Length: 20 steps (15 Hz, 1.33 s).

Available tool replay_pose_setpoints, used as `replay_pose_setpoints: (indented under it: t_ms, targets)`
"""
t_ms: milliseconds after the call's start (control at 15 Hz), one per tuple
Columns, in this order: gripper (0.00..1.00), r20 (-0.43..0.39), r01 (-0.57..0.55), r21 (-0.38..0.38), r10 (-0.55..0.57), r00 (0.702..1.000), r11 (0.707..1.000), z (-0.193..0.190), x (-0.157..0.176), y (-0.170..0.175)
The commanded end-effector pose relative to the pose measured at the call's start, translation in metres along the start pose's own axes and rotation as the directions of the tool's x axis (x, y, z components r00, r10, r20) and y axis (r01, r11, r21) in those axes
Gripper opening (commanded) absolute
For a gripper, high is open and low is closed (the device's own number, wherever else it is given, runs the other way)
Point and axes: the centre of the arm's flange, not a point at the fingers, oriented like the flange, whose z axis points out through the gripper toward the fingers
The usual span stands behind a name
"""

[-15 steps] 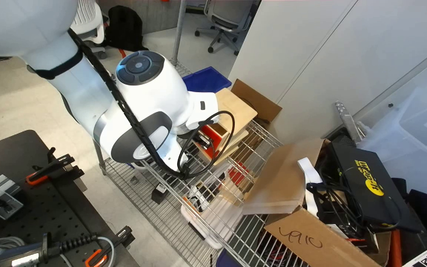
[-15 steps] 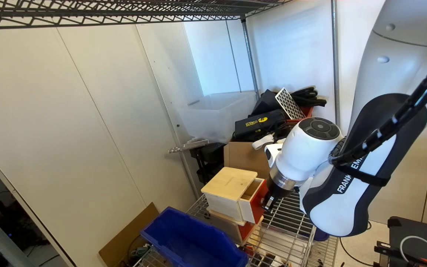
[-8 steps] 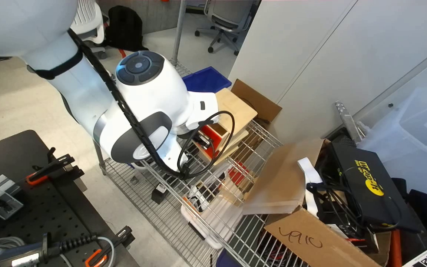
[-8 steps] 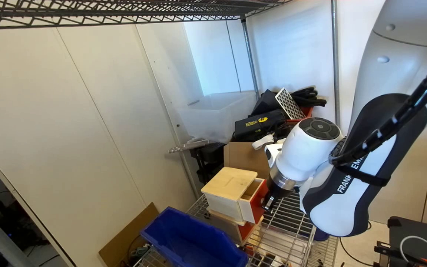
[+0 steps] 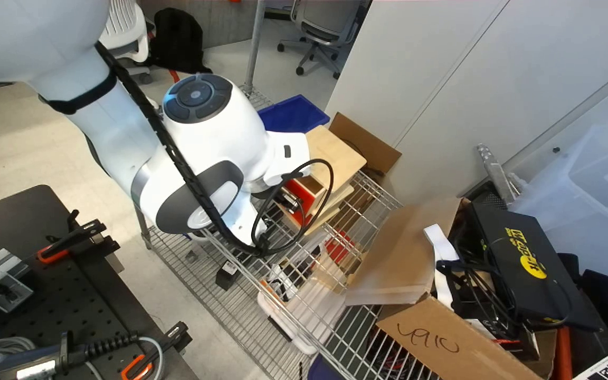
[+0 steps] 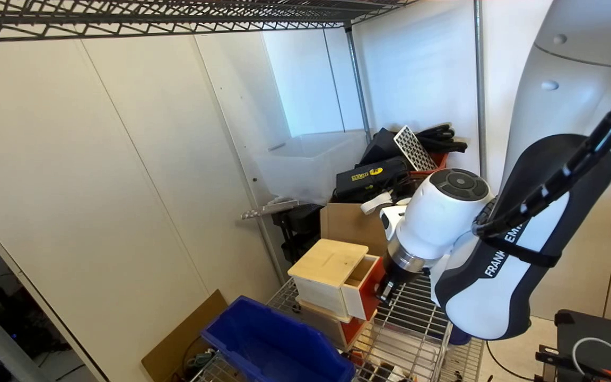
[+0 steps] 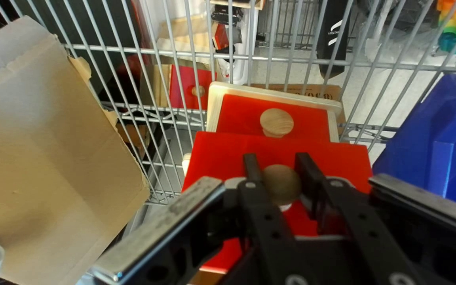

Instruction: Open the chest drawer

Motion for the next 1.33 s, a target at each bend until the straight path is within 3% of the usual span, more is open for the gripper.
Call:
replay_pose_setpoints:
  t_ms: [0, 1267]
  targets:
    - [0.07, -0.039, 0.007, 0.006, -0.007, 0.999, 1.000, -0.0212, -0.0055, 0.0013]
    - [0.07, -0.037, 0.003, 0.003, -0.003, 0.999, 1.000, -0.0225, -0.0077, -0.0016]
